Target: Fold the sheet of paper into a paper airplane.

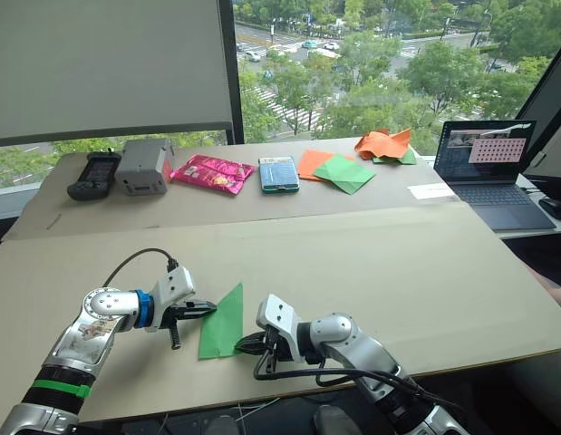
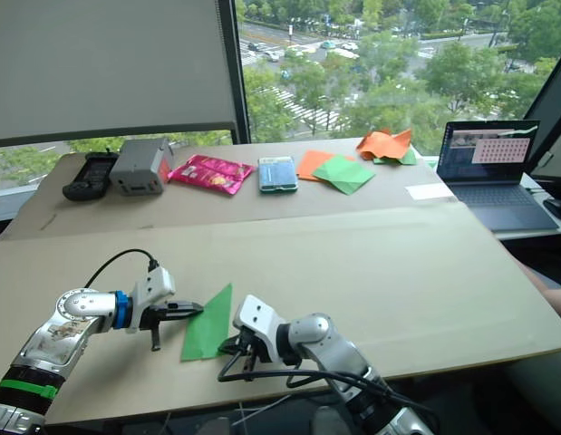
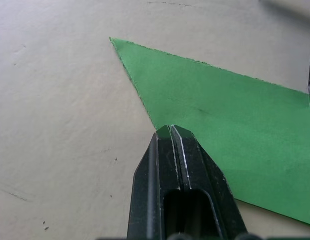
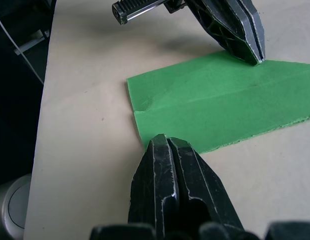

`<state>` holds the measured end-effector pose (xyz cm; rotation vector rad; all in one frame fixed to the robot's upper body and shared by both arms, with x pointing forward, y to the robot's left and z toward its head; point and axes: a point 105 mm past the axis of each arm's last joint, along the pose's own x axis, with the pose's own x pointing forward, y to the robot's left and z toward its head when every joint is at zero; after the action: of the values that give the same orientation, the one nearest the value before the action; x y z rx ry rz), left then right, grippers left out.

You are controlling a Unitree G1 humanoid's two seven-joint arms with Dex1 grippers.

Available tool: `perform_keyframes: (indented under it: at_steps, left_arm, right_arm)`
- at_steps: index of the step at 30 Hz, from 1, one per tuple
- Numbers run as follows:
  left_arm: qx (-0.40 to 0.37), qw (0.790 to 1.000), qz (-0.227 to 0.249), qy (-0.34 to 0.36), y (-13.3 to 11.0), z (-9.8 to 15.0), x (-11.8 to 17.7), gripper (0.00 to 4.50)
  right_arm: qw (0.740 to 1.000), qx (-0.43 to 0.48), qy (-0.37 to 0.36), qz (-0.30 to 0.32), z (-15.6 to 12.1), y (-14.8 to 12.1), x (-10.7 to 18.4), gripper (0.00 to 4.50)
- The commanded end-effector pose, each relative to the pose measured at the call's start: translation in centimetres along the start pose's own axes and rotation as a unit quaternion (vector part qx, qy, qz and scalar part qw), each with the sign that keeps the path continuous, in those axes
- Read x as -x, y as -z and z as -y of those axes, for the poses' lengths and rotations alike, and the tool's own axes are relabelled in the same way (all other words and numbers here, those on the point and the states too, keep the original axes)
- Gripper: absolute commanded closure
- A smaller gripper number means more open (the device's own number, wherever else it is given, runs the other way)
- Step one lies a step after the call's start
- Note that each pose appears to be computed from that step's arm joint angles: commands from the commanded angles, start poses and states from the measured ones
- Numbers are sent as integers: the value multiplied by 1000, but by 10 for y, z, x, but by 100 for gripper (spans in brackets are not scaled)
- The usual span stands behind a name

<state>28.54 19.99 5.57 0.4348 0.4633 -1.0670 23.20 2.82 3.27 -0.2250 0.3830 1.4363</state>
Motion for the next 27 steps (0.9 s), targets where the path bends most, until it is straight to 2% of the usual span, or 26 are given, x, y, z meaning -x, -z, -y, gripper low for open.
perform_keyframes:
  at_steps: [1,6,7,11,16,19,23,26,27]
  left_arm:
    - [10,999,-31,2,14,1,0,447]
    - [10,999,-31,1,13,0,0,447]
    - [10,1000,-29,2,12,0,0,447]
    - [4,1000,-15,0,4,0,0,447]
    - [-6,1000,7,5,-13,1,14,447]
    - [-9,999,30,4,-31,-4,30,447]
    - [-27,998,47,13,-51,-8,51,447]
    - [-50,998,42,15,-55,-12,58,359]
    - [-70,997,27,28,-51,-11,60,330]
  right_arm:
    - [990,-82,-42,-106,-24,62,-3,450]
    - [992,-73,-33,-101,-20,59,-2,450]
    - [994,-58,-26,-87,-16,51,-1,450]
    - [999,-5,15,38,5,-14,25,450]
    - [993,27,49,106,5,-60,63,450]
    - [991,39,68,107,-2,-69,73,450]
    - [989,39,109,92,-1,-65,78,450]
    - [987,24,126,97,0,-64,80,450]
    - [986,15,135,99,1,-63,82,450]
